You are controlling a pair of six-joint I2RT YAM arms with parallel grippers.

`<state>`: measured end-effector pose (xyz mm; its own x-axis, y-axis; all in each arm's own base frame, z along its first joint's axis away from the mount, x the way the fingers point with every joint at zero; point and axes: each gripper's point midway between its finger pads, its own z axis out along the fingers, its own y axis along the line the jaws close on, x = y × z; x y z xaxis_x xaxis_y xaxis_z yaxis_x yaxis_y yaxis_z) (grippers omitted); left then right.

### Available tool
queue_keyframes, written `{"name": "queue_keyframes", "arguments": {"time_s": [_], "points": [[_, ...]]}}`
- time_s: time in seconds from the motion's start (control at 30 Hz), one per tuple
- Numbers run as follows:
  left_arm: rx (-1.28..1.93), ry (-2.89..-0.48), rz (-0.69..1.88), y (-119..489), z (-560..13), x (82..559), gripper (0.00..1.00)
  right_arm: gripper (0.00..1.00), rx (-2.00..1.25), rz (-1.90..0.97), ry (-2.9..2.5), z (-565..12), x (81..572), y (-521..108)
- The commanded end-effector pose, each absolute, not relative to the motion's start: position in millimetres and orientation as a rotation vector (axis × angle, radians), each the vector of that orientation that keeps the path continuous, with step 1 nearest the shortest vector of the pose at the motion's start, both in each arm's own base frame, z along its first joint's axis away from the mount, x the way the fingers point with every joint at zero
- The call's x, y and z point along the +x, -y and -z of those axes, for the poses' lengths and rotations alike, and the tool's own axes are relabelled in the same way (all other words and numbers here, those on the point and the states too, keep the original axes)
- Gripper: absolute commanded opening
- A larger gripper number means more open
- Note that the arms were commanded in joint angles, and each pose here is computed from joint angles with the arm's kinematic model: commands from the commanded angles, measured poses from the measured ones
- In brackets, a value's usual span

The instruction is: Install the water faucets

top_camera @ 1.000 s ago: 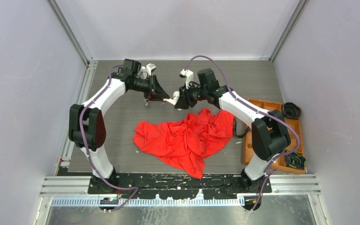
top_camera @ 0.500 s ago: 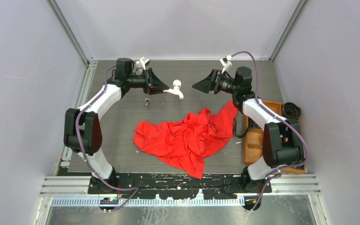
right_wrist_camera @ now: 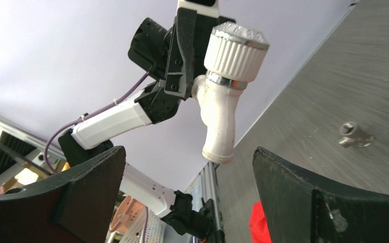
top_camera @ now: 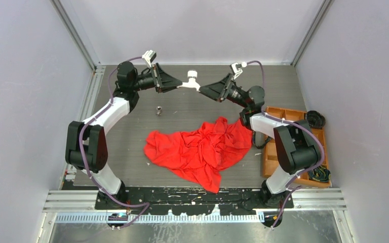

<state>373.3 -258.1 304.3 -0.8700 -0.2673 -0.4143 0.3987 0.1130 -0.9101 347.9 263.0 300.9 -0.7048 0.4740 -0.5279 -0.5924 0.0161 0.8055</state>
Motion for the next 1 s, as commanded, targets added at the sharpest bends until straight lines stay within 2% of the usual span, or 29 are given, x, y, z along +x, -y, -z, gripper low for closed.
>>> {"name": "queue_keyframes", "arguments": {"time_s": [0.0, 0.2, 0.53, 0.7, 0.97], "points": [[0.26, -1.779, 1.816, 261, -339, 362, 0.0, 1.0, -0.202, -1.835, -1.42, -331, 343, -283], [0.269, -1.799, 1.82, 261, -336, 357, 0.0, 0.93, -0.243, -1.848, -1.407, -334, 352, -300], [0.263, -1.817, 1.811, 259, -332, 351, 0.0, 0.63, -0.278, -1.867, -1.413, -335, 358, -321], [0.274, -1.813, 1.807, 259, -335, 348, 0.0, 0.52, -0.268, -1.877, -1.433, -329, 359, -326], [0.287, -1.816, 1.801, 259, -337, 344, 0.0, 0.53, -0.268, -1.885, -1.459, -325, 359, -329]]}}
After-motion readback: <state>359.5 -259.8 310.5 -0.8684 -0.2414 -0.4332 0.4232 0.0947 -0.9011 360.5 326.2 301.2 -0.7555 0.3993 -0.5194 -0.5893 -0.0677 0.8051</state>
